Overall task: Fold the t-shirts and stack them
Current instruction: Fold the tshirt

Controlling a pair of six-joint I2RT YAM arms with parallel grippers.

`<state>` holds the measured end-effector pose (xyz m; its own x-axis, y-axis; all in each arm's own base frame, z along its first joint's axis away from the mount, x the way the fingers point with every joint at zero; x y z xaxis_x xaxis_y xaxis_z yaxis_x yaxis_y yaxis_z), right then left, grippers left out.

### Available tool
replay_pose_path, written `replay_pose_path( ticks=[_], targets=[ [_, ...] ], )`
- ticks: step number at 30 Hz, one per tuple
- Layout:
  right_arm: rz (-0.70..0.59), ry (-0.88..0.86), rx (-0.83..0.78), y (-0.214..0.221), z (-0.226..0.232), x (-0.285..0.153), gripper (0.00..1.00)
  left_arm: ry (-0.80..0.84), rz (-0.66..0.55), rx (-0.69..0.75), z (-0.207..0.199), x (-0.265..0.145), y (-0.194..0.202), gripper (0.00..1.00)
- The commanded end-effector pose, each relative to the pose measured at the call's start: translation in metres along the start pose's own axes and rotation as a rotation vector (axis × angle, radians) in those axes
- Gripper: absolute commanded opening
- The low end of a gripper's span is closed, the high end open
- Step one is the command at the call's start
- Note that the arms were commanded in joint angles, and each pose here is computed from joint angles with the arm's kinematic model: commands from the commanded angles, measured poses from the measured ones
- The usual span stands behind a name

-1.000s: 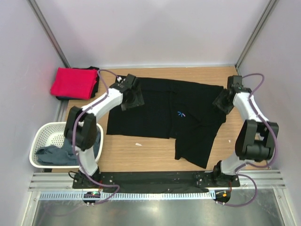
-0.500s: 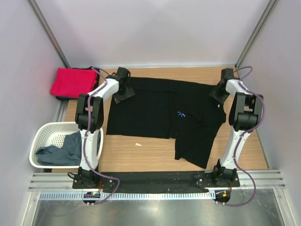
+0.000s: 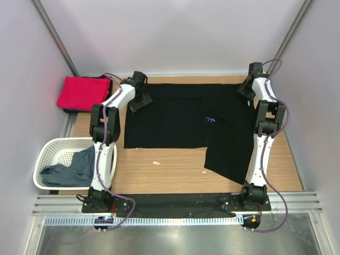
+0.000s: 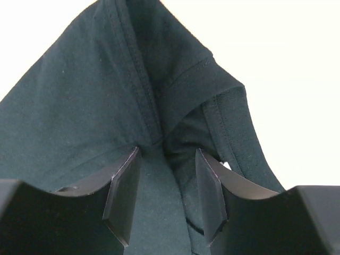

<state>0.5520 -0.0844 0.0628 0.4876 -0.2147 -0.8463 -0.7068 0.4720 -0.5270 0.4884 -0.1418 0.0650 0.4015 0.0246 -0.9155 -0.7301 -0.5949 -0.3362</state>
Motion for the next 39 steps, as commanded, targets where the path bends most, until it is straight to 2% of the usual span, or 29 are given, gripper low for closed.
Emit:
replay_pose_path(
  ticks=[1,4,7,8,9,11,12,14,15,18,19,20,22,23,25,28,30,31,33,39],
  targets=[
    [0.086,0.027,-0.034,0.019,-0.006,0.014,0.52,-0.081,0.040,0.006,0.021,0.020,0.008,0.71],
    [0.058,-0.042,-0.043,0.009,0.004,-0.009,0.57,-0.029,0.022,0.028,0.016,0.005,0.003,0.72],
    [-0.022,-0.109,-0.052,-0.014,0.012,-0.058,0.67,0.039,-0.030,0.065,0.006,-0.028,-0.010,0.74],
    [-0.075,-0.139,-0.049,-0.027,0.014,-0.090,0.70,0.077,-0.069,0.077,0.002,-0.052,-0.020,0.76],
    [-0.091,-0.155,-0.046,-0.031,0.014,-0.104,0.79,0.097,-0.089,0.086,-0.001,-0.064,-0.023,0.77],
    [-0.132,-0.176,-0.048,-0.040,0.014,-0.136,0.90,0.122,-0.120,0.094,-0.001,-0.088,-0.028,0.81],
    [-0.188,-0.192,-0.045,-0.049,0.012,-0.169,0.99,0.151,-0.157,0.090,0.000,-0.116,-0.033,0.82],
    [-0.194,-0.200,-0.041,-0.044,0.008,-0.188,1.00,0.133,-0.157,0.083,0.014,-0.129,-0.025,0.85],
    [-0.229,-0.218,-0.032,-0.045,0.005,-0.216,1.00,0.156,-0.180,0.047,0.019,-0.153,-0.023,0.85],
    [-0.169,-0.202,0.000,-0.012,-0.007,-0.223,1.00,0.083,-0.139,-0.042,0.054,-0.156,0.009,0.85],
    [-0.190,-0.212,0.015,-0.006,-0.013,-0.242,1.00,0.098,-0.185,-0.067,0.062,-0.176,0.014,0.85],
    [-0.122,-0.181,0.024,0.022,-0.022,-0.229,1.00,0.033,-0.152,-0.088,0.083,-0.161,0.036,0.85],
    [-0.065,-0.136,0.083,0.060,-0.038,-0.229,1.00,0.068,-0.171,-0.185,0.093,-0.172,0.052,0.82],
    [-0.042,-0.128,0.097,0.073,-0.042,-0.229,1.00,0.040,-0.141,-0.196,0.106,-0.161,0.069,0.80],
    [0.002,-0.108,0.125,0.105,-0.054,-0.231,1.00,0.064,-0.142,-0.218,0.104,-0.164,0.085,0.76],
    [0.040,-0.089,0.142,0.137,-0.066,-0.235,1.00,-0.071,-0.172,-0.152,0.110,-0.156,0.103,0.75],
    [0.050,-0.067,0.138,0.148,-0.074,-0.235,1.00,-0.153,-0.228,-0.126,0.112,-0.157,0.100,0.75],
    [0.058,-0.048,0.136,0.158,-0.079,-0.235,1.00,-0.235,-0.217,-0.125,0.120,-0.149,0.105,0.75],
    [0.074,-0.014,0.133,0.168,-0.086,-0.231,1.00,-0.283,-0.226,-0.123,0.128,-0.138,0.109,0.76],
    [0.117,0.050,0.125,0.185,-0.099,-0.229,1.00,-0.263,-0.235,-0.197,0.128,-0.111,0.114,0.72]
  ],
)
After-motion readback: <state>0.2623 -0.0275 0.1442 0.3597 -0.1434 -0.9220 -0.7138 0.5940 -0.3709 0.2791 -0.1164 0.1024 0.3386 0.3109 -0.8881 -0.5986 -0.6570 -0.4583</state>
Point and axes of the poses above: each gripper's point midway between its finger pads, its own x axis out along the fingers, its own z axis along the line the jaws close on, y = z × x, the point moved 4 cm from there along -x, back along the fingers, and after that the axes turned 7 degrees about -x, right-handed, at the moved point
